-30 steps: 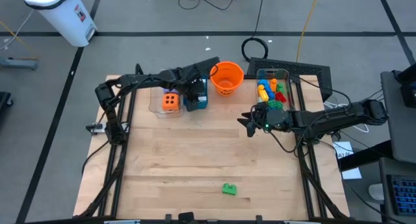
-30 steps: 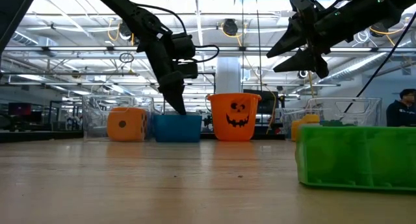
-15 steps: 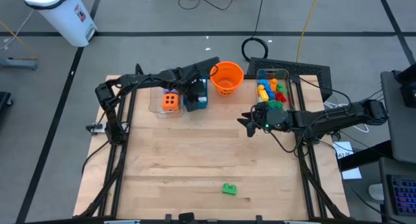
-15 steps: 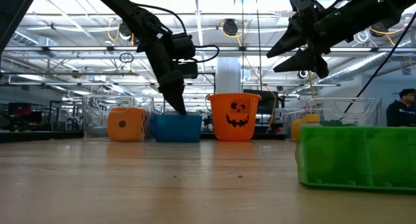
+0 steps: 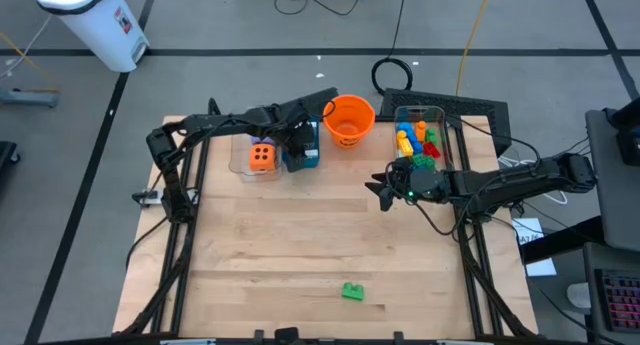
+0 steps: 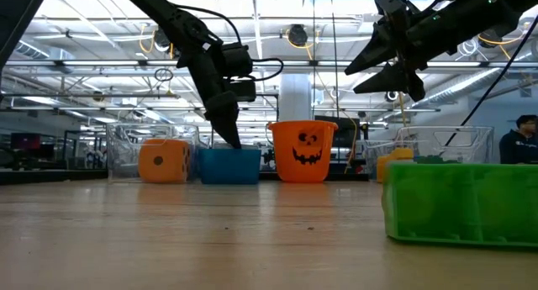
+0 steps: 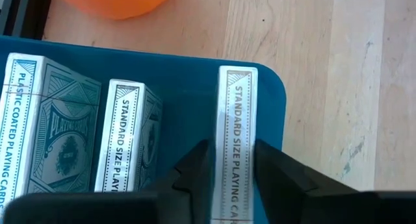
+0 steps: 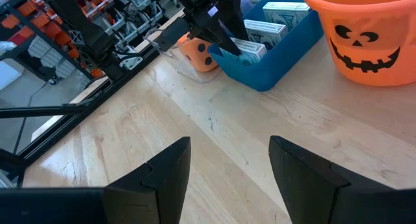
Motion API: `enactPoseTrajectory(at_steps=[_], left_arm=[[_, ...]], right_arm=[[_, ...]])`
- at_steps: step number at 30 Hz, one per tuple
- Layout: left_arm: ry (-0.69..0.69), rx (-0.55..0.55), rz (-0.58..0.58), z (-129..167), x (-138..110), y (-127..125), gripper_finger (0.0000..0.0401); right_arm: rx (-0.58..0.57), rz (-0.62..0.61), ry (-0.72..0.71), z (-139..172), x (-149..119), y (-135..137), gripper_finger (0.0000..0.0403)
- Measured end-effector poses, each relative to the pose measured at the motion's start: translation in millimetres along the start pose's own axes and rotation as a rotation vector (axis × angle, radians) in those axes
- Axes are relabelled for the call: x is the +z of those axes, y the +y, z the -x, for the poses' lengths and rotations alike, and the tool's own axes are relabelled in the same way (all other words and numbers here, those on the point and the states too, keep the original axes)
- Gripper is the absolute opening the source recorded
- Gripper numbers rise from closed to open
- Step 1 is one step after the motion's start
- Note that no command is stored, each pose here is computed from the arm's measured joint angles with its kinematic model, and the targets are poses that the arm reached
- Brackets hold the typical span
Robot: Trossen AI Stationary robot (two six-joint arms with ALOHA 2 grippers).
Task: Pick & Place Toys
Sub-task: Put the gold deck of cards into the blue bin, then put the green game piece into the right transparent bin
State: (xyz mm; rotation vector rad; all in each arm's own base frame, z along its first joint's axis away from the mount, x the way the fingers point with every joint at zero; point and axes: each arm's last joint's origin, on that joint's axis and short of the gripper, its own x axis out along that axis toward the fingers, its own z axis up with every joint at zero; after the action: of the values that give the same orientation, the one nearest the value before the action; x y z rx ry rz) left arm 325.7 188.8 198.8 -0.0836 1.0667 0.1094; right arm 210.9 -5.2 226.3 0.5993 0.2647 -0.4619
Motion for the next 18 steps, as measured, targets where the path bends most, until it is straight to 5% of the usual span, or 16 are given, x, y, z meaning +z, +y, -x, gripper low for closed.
enactPoseTrajectory(at_steps=[9, 18], left_arm=[[0.0, 0.001, 0.002, 0.1, 0.1, 0.0, 0.02], [0.001, 0.004, 0.006, 0.1, 0.1, 0.2, 0.0214]], right_arm=[[0.0, 0.0, 0.0, 0.0, 0.0, 0.0, 0.0201], [0.0, 0.0, 0.0, 0.0, 0.0, 0.0, 0.0201]])
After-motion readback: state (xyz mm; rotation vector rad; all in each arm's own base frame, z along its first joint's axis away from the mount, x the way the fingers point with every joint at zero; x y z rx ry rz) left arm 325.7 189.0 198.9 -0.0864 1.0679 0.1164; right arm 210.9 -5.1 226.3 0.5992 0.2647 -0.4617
